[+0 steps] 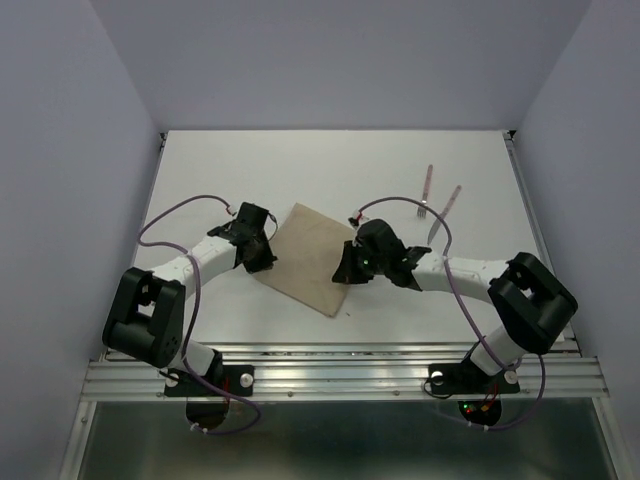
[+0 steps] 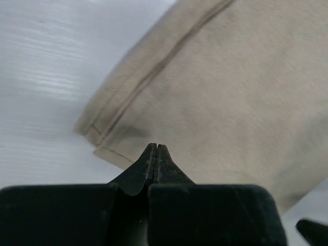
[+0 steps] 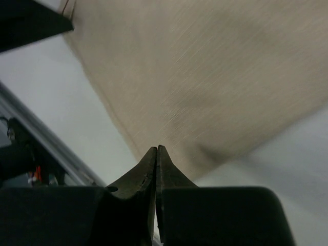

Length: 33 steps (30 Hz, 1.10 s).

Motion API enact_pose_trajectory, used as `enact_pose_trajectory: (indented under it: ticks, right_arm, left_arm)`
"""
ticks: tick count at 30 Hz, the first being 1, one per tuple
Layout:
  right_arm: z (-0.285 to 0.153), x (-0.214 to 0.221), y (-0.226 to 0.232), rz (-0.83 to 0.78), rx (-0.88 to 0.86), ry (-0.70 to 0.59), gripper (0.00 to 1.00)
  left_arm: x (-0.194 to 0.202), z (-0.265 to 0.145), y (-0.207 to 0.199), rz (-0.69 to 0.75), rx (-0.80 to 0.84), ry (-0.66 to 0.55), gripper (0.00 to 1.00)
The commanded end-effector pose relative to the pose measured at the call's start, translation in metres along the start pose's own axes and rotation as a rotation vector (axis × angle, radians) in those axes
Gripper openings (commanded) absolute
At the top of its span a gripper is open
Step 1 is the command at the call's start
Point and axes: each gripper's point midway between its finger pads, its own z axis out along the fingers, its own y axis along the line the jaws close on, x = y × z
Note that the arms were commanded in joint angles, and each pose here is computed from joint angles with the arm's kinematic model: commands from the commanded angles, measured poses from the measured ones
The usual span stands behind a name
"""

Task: Fold the napkin into a case and place the utensils inside
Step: Rotate the lower triangle-folded napkin at the center of the board.

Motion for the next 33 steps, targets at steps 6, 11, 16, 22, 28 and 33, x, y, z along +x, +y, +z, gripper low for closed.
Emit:
enact_pose_trajectory:
  ticks: [6,11,16,22,28,33]
  right_arm:
    - [0.008,0.060,0.025,-0.080,-0.079,0.163,0.02]
    - [0.010,0.081,0.024,-0.117,-0.071,0.217,0.01]
    - [0.012,0.094,0.014,-0.120,-0.039,0.247,0.01]
    - [0.010,0.108,-0.020,-0.104,0.090,0.266,0.01]
    - [-0.007,0.091,-0.049,-0.130,0.246,0.177,0.01]
    - [-0.019,0.073,-0.073,-0.164,0.366,0.124,0.01]
  left_arm:
    - [-0.026,0.008,0.038,-0.128,-0.097,-0.074,0.00]
    - [-0.041,0.016,0.056,-0.204,-0.135,-0.112,0.00]
    - [-0.042,0.028,0.062,-0.219,-0.181,-0.107,0.00]
    - [-0.028,0.041,0.067,-0.226,-0.192,-0.065,0.00]
    - [-0.004,0.034,0.059,-0.217,-0.132,-0.020,0.00]
    - [0.026,0.020,0.040,-0.190,-0.047,0.012,0.00]
